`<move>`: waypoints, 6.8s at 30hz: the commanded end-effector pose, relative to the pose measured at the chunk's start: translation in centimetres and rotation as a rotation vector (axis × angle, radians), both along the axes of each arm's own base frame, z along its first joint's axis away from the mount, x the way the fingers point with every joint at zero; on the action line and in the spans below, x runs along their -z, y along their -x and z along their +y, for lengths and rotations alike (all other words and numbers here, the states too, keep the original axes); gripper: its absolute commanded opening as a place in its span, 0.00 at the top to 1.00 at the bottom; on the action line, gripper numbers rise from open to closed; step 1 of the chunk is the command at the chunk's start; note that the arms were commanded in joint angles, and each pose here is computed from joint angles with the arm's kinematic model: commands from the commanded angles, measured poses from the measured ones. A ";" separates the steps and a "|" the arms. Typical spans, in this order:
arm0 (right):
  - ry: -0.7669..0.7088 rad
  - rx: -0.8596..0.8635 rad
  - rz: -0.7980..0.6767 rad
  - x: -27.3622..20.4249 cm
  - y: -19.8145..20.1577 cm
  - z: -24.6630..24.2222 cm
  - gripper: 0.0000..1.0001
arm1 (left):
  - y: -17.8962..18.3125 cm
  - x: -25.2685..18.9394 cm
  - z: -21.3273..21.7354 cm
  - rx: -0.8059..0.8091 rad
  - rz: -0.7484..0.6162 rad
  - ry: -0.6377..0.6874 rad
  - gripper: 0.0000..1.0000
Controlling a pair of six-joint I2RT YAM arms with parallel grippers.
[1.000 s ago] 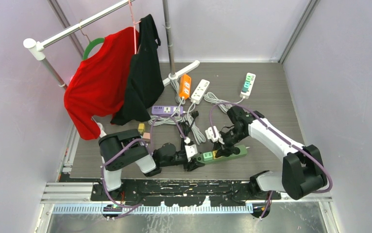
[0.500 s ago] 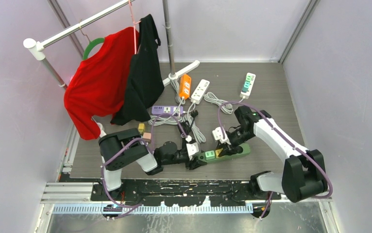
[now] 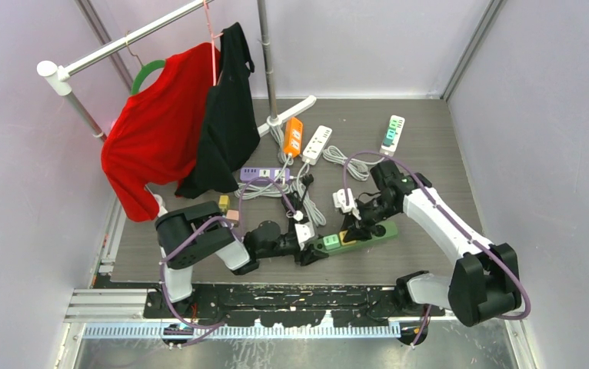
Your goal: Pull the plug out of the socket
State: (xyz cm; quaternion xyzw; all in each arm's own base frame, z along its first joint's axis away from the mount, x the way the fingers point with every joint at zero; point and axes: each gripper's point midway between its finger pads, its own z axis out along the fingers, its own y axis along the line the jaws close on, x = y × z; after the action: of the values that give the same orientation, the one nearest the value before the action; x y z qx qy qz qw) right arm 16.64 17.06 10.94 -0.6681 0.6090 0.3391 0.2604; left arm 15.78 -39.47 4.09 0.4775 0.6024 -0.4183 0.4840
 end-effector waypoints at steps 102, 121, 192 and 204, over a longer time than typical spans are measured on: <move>-0.144 -0.390 -0.027 1.0 5.3 2.4 0.99 | -1.4 4.3 0.7 -0.098 0.119 -0.159 1.00; -0.257 -0.341 -0.029 -1.0 4.9 2.2 0.99 | -1.2 4.5 0.7 -0.091 0.131 -0.165 1.00; 0.023 0.525 0.444 -3.3 -11.4 18.2 0.86 | 3.9 -15.9 18.8 -0.525 0.401 0.179 0.13; 0.143 0.615 0.601 1.1 -10.0 28.0 0.69 | 4.4 -14.3 17.2 -0.483 0.453 0.091 0.14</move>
State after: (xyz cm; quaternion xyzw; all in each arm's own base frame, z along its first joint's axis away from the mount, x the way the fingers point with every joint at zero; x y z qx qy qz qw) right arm 25.32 43.35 8.76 -0.3942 0.8307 0.3787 0.1054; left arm 11.55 -21.99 16.54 0.1937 0.7871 -0.3932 0.4339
